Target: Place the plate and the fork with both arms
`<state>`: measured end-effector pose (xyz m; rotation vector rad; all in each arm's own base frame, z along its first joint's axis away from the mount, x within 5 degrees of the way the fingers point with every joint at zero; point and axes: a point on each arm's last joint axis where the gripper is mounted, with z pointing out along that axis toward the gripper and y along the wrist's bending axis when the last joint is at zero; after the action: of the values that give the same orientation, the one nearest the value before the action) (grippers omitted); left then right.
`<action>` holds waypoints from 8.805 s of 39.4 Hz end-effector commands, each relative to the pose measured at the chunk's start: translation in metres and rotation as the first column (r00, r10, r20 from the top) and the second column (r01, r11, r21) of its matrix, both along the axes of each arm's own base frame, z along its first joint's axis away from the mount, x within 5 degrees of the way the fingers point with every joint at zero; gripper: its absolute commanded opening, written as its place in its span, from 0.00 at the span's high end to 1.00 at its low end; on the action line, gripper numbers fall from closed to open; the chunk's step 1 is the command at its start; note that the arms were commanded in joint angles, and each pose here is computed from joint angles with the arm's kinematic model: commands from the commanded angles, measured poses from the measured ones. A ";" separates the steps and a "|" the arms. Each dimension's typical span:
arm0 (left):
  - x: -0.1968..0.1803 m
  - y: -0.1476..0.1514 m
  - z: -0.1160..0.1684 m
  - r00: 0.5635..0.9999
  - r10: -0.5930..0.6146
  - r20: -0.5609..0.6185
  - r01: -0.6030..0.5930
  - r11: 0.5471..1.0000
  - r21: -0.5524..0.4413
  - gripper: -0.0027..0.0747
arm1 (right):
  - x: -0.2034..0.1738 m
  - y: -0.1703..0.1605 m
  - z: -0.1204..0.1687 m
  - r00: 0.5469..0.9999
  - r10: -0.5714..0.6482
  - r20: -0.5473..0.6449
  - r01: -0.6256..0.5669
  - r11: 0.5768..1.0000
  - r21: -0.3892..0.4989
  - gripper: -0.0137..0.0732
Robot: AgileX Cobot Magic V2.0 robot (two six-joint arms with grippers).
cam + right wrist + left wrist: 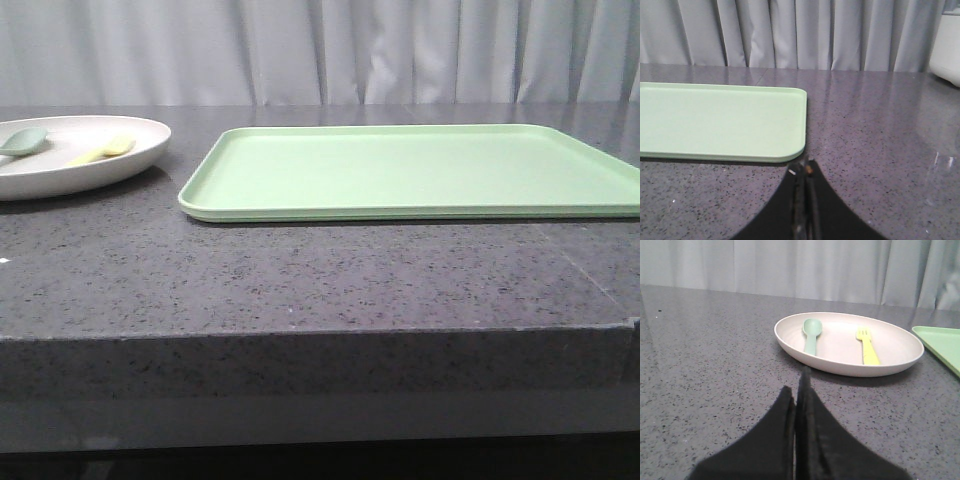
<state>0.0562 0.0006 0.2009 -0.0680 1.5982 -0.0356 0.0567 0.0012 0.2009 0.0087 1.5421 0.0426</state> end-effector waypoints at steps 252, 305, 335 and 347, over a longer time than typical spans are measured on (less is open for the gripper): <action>0.260 -0.007 0.119 0.802 -0.302 -0.516 -0.067 0.811 -0.581 0.99 | 0.026 0.000 0.161 0.992 -0.012 -0.122 0.010 1.000 -0.020 0.10; 0.315 -0.203 0.087 0.716 -0.508 -0.479 -0.001 0.686 -0.728 0.99 | 0.026 0.000 0.160 0.992 -0.012 -0.129 0.010 1.000 -0.020 0.10; 0.313 -0.206 0.082 0.701 -0.494 -0.514 0.046 0.751 -0.659 0.99 | 0.026 -0.001 0.160 0.991 -0.012 -0.132 0.010 1.000 -0.020 0.10; 0.311 -0.205 0.080 0.683 -0.487 -0.545 0.059 0.779 -0.624 0.81 | 0.026 -0.001 0.160 0.991 -0.012 -0.136 0.010 1.000 -0.020 0.10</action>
<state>0.3703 -0.2029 0.2442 -0.3414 2.4129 -0.7786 0.0807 0.0011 0.3431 0.0127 1.7774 0.0311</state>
